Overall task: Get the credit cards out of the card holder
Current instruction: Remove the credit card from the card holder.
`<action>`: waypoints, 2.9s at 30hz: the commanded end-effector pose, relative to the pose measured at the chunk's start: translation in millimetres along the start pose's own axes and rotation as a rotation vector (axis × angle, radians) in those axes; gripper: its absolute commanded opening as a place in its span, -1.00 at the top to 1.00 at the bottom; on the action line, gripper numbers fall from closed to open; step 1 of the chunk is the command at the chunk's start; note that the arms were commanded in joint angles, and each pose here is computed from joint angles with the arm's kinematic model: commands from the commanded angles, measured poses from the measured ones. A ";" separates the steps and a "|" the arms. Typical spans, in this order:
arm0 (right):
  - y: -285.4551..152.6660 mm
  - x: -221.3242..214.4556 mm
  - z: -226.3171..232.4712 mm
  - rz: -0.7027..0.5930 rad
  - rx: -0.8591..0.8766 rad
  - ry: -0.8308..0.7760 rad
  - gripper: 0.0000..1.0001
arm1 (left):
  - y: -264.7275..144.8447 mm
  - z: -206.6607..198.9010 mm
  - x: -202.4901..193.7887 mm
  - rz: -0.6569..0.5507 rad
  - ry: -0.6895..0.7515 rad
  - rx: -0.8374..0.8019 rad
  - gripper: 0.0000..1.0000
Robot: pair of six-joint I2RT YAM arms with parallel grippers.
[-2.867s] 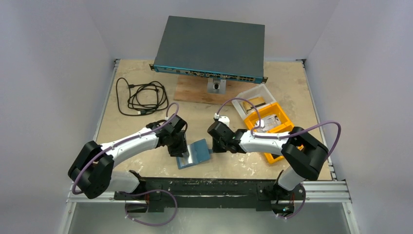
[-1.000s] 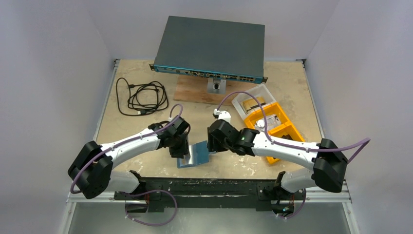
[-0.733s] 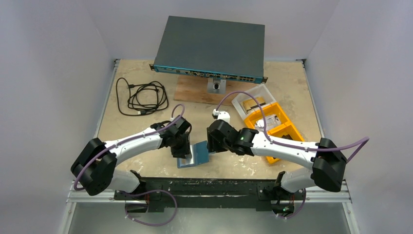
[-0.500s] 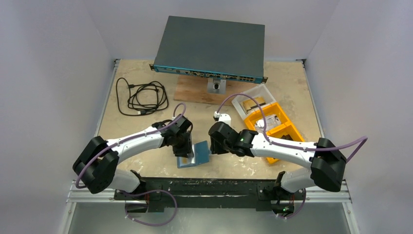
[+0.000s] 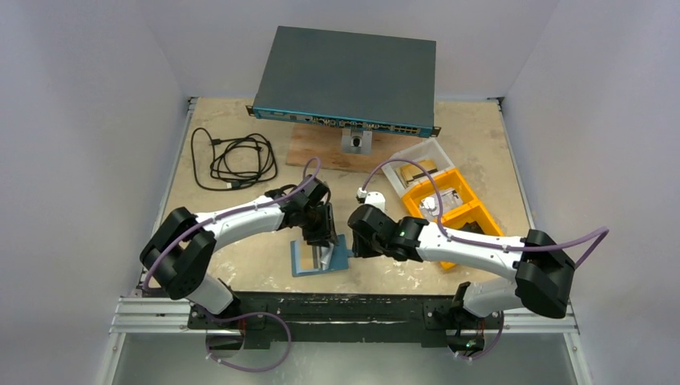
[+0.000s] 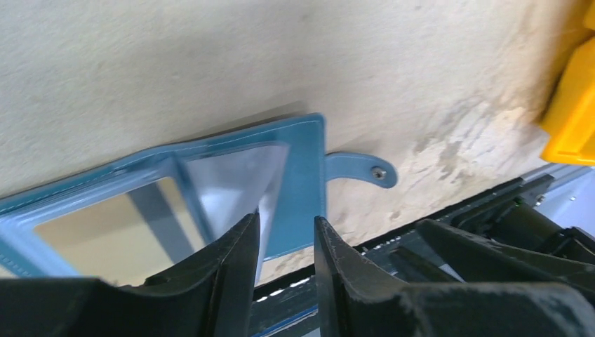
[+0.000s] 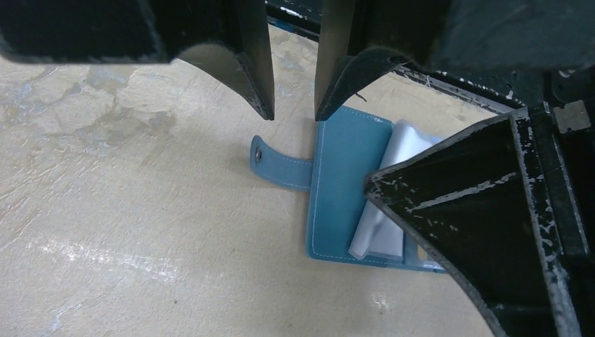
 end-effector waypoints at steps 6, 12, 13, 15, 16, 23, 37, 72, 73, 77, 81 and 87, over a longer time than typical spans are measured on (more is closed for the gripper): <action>-10.4 9.0 -1.9 -0.055 -0.001 0.032 0.46 | 6.3 -38.3 16.6 -0.008 0.036 -0.171 0.23; -15.7 12.1 0.0 -0.063 0.010 0.045 0.46 | 7.3 -48.4 17.2 -0.003 0.054 -0.222 0.17; -15.8 12.3 0.4 -0.064 0.010 0.044 0.46 | 5.4 -48.9 18.0 -0.008 0.059 -0.223 0.16; -16.1 15.8 3.1 -0.079 0.018 0.035 0.46 | -1.8 -48.1 19.8 -0.026 0.067 -0.211 0.15; -15.7 16.1 5.2 -0.077 0.027 0.030 0.47 | -7.5 -45.8 20.7 -0.041 0.069 -0.192 0.14; -13.3 17.6 28.2 -0.063 0.095 -0.005 0.57 | -62.4 9.7 18.0 -0.172 0.016 0.048 0.08; 30.7 -7.0 53.3 0.039 0.096 -0.073 0.83 | -55.1 68.0 -15.4 -0.140 -0.057 0.156 0.59; 64.4 -48.6 12.0 0.149 -0.006 -0.064 1.00 | -13.6 16.6 2.4 -0.044 0.065 0.043 0.94; 63.2 -47.5 12.7 0.145 -0.004 -0.064 1.00 | -11.6 12.9 3.4 -0.041 0.066 0.034 0.94; 55.4 -41.6 16.3 0.126 0.014 -0.055 1.00 | -2.9 1.1 6.7 -0.024 0.065 0.000 0.94; 38.5 -28.9 23.6 0.084 0.048 -0.037 0.99 | 2.2 -6.1 9.6 -0.014 0.068 -0.020 0.92; 3.7 -3.4 30.2 -0.002 0.078 -0.014 0.91 | 11.2 -11.5 11.0 0.013 0.066 -0.049 0.84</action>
Point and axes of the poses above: each gripper's point midway between its finger pads, its own y axis out along the fingers, its own z axis along the line the jaws close on, x = y × z, the point moved 4 cm from there along -y, back along the fingers, and after that the axes turned 11 degrees about y, right-handed, at the moved point
